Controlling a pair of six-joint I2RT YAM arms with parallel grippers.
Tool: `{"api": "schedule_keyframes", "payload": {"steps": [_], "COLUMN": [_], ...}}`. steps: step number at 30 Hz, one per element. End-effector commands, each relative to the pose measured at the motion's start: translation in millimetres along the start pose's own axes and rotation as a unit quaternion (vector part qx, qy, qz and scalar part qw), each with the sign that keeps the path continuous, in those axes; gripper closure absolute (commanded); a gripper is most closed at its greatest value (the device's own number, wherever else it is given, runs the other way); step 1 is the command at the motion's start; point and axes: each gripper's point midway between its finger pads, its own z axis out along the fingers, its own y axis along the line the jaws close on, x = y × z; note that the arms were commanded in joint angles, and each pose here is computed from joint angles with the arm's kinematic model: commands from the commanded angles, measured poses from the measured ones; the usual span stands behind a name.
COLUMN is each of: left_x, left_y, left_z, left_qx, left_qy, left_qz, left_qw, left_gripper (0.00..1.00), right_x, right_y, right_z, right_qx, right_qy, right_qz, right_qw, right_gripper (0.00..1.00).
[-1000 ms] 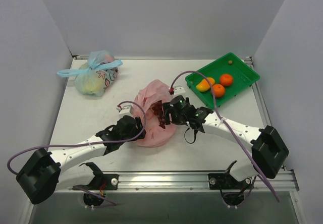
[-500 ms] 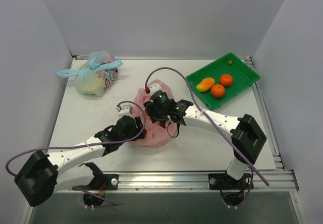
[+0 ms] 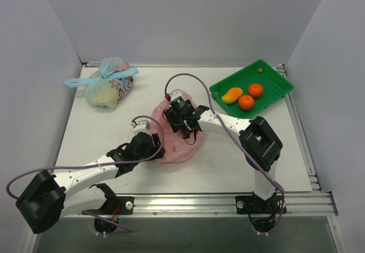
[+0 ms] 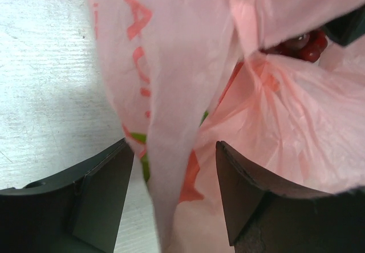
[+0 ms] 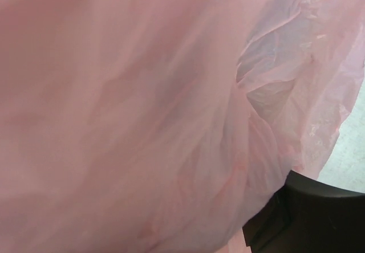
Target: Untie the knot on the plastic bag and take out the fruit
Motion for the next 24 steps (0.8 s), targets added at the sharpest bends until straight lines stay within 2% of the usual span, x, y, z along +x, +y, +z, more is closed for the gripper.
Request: {"api": "schedule_keyframes", "payload": {"steps": [1, 8, 12, 14, 15, 16, 18, 19, 20, 21, 24], "left_x": [-3, -2, -1, -1, -1, -1, -1, -2, -4, -3, -5], "left_y": [-9, -10, -11, -12, -12, -12, -11, -12, -13, -12, -9], "left_z": [1, 3, 5, 6, 6, 6, 7, 7, 7, 7, 6], "left_qx": [0.016, 0.019, 0.019, 0.018, 0.017, 0.017, 0.015, 0.015, 0.015, 0.012, 0.003], "left_qy": [-0.009, -0.005, -0.001, -0.001, -0.001, -0.001, 0.000, -0.001, -0.004, -0.003, -0.005], "left_qz": [-0.008, -0.009, -0.006, -0.006, -0.006, -0.006, -0.005, -0.006, -0.006, -0.005, -0.004], "left_qw": [1.000, 1.000, 1.000, 1.000, 1.000, 1.000, 1.000, 1.000, 1.000, 1.000, 1.000], "left_gripper": [0.30, 0.30, 0.30, 0.30, 0.30, 0.30, 0.30, 0.31, 0.31, 0.34, 0.37], "right_x": [-6, 15, 21, 24, 25, 26, 27, 28, 32, 27, 25], "right_y": [-5, 17, 21, 23, 24, 25, 30, 31, 31, 33, 36], "right_z": [10, 28, 38, 40, 40, 40, 36, 35, 33, 27, 13], "right_qx": [-0.006, -0.056, -0.057, -0.059, -0.061, -0.064, -0.071, -0.072, -0.072, -0.075, -0.086], "right_qy": [0.001, 0.036, 0.047, 0.055, 0.057, 0.058, 0.058, 0.058, 0.062, 0.053, 0.038], "right_qz": [0.010, 0.009, 0.011, 0.012, 0.013, 0.013, 0.011, 0.009, 0.007, 0.007, 0.011], "right_qw": [1.000, 0.998, 0.997, 0.997, 0.996, 0.996, 0.996, 0.996, 0.995, 0.996, 0.996], "right_gripper": [0.33, 0.23, 0.24, 0.31, 0.31, 0.41, 0.52, 0.65, 0.71, 0.80, 0.92]}}
